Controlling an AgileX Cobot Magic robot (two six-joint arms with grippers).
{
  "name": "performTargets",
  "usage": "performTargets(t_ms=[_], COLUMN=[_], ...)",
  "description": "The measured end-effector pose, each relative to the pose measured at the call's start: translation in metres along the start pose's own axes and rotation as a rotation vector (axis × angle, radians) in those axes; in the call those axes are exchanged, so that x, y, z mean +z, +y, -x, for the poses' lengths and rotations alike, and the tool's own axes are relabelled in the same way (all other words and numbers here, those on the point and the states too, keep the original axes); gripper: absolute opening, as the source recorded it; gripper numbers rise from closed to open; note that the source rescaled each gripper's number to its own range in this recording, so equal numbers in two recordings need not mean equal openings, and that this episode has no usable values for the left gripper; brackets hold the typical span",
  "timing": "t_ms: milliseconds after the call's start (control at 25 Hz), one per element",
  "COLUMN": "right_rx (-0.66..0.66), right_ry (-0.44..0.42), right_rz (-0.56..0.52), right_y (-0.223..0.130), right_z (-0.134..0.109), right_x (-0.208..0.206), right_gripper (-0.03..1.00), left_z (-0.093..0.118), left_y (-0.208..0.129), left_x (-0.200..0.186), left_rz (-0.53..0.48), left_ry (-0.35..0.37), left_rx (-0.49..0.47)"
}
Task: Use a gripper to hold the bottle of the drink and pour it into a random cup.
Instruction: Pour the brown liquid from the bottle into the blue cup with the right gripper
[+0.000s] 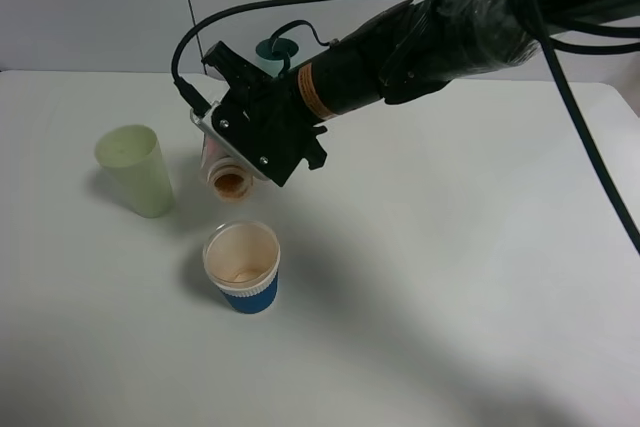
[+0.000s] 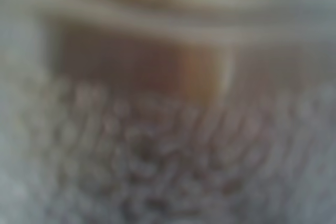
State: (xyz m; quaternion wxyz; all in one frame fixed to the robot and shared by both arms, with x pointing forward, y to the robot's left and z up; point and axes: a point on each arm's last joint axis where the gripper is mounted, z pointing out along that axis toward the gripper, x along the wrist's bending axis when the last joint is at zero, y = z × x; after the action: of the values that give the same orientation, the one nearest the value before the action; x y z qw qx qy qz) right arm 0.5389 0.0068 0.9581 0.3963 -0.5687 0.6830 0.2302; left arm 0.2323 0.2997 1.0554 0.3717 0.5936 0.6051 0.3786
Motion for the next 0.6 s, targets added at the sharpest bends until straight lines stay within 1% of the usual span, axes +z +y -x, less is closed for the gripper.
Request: performTargets(t_ms=[320,440,600], right_rx=[-0.001,-0.009,-0.058], right_ry=[0.012,0.009,0.002], right_rz=[-0.041,-0.029,-0.007], right_y=[0.007,0.010,0.012], right_z=[0.004,0.005,0.006], right_x=[0.005,0.006,0.006], right_gripper=[0.03,0.03,0.03], left_z=[0.000,0.000,0.000], left_y=[0.000,0.000,0.000], left_x=[0.000,0.000,0.000], left_rz=[0.000,0.000,0.000], left_ry=[0.000,0.000,0.000], left_rx=[0.000,0.000,0.000])
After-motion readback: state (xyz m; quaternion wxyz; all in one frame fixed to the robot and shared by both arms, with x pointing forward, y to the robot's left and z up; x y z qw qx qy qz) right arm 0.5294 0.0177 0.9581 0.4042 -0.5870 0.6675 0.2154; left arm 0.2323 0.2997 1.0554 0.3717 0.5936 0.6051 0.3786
